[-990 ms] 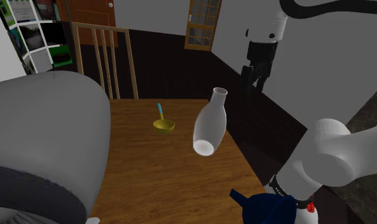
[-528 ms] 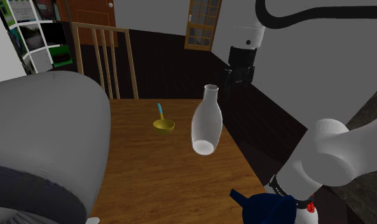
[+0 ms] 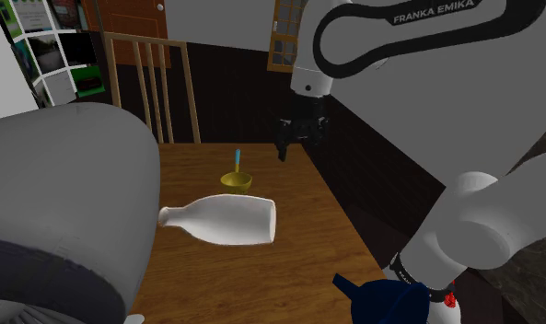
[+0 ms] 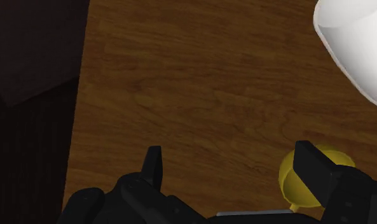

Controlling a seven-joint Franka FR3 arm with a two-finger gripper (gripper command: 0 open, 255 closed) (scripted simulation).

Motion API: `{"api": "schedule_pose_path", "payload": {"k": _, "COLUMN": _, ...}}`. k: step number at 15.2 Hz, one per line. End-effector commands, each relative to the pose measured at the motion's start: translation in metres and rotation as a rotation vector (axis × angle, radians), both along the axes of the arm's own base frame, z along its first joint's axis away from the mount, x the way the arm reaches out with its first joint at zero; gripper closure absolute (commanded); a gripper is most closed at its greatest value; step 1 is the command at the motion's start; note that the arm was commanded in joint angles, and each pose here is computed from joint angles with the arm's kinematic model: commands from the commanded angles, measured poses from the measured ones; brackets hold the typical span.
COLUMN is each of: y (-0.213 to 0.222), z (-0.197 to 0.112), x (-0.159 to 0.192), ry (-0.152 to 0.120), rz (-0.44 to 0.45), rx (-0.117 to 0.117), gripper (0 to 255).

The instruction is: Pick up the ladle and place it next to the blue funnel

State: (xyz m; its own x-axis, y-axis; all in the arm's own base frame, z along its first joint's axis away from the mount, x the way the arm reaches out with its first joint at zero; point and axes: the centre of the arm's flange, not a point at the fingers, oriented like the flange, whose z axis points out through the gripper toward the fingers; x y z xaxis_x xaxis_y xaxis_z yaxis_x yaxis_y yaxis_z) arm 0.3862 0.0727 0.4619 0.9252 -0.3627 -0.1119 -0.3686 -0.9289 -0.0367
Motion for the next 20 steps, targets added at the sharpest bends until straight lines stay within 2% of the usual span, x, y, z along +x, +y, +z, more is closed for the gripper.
{"api": "schedule_pose_path", "payload": {"k": 1, "y": 0.005, "z": -0.013, "x": 0.020, "ry": -0.013, "rz": -0.040, "rx": 0.013, "gripper": 0}}
{"api": "schedule_pose_path", "payload": {"k": 14, "y": 0.033, "z": -0.091, "x": 0.148, "ry": -0.086, "rz": -0.278, "rx": 0.091, "gripper": 0}}
{"api": "schedule_pose_path", "payload": {"k": 20, "y": 0.038, "z": -0.122, "x": 0.149, "ry": -0.086, "rz": -0.278, "rx": 0.091, "gripper": 0}}
